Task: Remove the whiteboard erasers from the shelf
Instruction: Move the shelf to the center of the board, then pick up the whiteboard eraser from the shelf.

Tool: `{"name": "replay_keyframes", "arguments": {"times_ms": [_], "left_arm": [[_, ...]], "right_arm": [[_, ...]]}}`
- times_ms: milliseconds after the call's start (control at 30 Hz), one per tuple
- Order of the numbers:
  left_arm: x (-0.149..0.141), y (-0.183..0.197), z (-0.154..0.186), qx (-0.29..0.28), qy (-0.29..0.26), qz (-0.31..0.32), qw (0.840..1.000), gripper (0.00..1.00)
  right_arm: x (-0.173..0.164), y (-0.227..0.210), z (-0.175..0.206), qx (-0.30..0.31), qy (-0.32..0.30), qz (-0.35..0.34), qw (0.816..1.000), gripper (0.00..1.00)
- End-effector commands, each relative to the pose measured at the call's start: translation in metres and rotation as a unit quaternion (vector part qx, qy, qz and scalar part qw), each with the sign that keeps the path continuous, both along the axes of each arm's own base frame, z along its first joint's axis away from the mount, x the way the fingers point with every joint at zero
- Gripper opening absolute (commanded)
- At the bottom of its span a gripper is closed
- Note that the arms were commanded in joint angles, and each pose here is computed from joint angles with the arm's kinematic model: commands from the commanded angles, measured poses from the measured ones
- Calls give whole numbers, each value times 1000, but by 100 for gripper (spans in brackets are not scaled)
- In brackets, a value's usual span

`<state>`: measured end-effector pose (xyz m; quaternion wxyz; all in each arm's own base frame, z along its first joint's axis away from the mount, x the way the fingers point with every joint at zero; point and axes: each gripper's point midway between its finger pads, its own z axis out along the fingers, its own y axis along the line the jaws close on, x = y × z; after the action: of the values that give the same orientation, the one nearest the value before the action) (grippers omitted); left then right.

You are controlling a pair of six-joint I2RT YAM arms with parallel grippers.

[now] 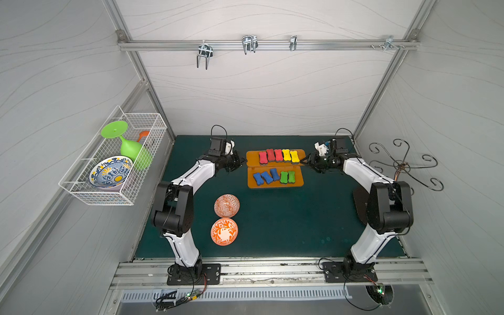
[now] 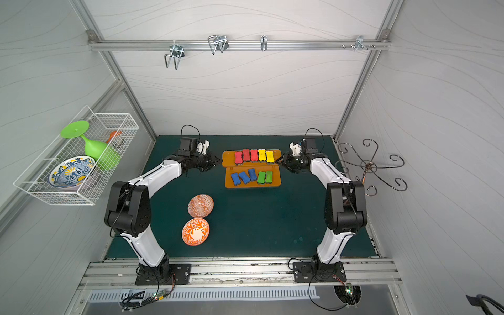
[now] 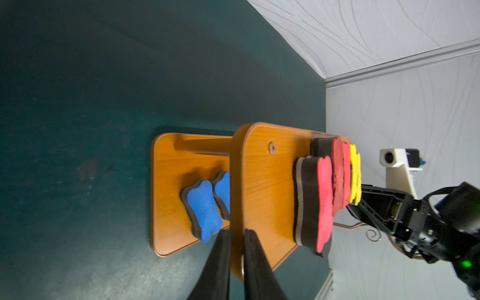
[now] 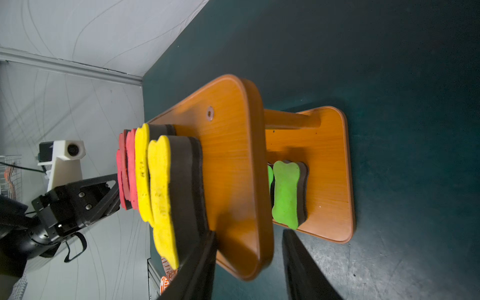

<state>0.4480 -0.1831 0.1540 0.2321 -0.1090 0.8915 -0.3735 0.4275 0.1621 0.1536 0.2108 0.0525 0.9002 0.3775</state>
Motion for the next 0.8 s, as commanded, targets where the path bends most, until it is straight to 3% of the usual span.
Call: {"name": "replay_keyframes", "arguments": {"times_ms": [0, 233, 433, 600, 767], "left_arm": [[-13, 15, 1, 46, 10, 25, 999, 21], [-37, 35, 33, 115, -30, 51, 992, 23], [-74, 35, 33, 170, -41, 26, 984, 23], [-86, 45, 36, 199, -43, 25, 979, 23], [-85, 36, 36, 185, -42, 10, 982, 23]], "right_arm": [[-6, -10, 16, -21, -18, -13, 1000, 50], [-13, -21, 52, -75, -74, -36, 994, 54], [-29, 7, 66, -133, -104, 17, 986, 54], [-41, 27, 67, -165, -121, 60, 977, 57], [-42, 29, 61, -196, -124, 81, 969, 58]]}}
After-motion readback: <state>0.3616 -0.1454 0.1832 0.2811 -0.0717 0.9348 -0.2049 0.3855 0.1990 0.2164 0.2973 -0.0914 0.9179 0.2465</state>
